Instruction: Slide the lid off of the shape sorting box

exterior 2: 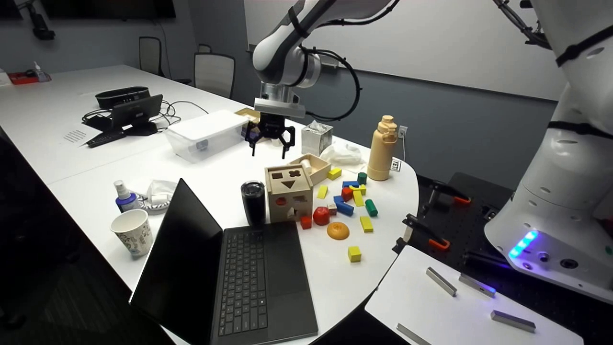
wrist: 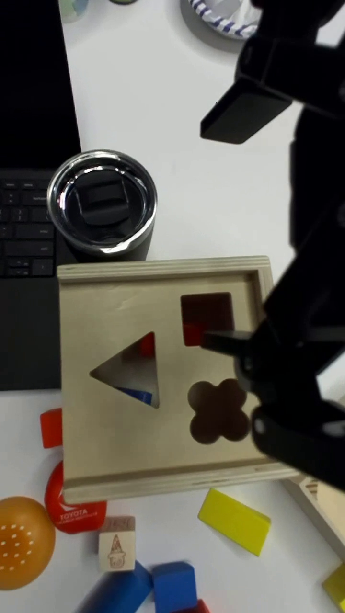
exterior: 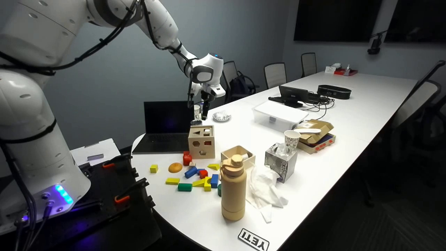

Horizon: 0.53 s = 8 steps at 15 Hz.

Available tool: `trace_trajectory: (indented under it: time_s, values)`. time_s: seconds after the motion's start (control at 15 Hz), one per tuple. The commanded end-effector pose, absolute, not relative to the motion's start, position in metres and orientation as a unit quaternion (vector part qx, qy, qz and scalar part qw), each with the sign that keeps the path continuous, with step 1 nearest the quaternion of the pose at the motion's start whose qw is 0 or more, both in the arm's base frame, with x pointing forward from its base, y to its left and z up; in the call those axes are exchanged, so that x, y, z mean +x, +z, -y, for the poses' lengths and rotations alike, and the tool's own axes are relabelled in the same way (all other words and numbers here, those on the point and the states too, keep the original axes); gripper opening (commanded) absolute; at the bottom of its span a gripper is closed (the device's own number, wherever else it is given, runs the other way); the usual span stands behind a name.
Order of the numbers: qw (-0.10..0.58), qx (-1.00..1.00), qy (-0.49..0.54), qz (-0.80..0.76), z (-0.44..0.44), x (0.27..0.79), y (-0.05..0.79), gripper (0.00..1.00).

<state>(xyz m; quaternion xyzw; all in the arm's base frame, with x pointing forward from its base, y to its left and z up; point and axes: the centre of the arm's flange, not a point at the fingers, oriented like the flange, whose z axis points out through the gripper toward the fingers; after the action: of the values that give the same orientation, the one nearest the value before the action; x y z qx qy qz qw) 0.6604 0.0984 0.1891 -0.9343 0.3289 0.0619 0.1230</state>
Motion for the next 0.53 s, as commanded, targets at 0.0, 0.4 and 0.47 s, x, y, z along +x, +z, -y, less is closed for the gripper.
trace_trajectory:
  time_s: [0.0, 0.4, 0.47]
  values:
    - [0.12, -0.918, 0.079, -0.368, -0.107, 0.651, 0.187, 1.0]
    - [0.115, -0.896, 0.107, -0.416, -0.107, 0.615, 0.158, 1.0]
    - [0.113, -0.893, 0.11, -0.422, -0.103, 0.609, 0.152, 1.0]
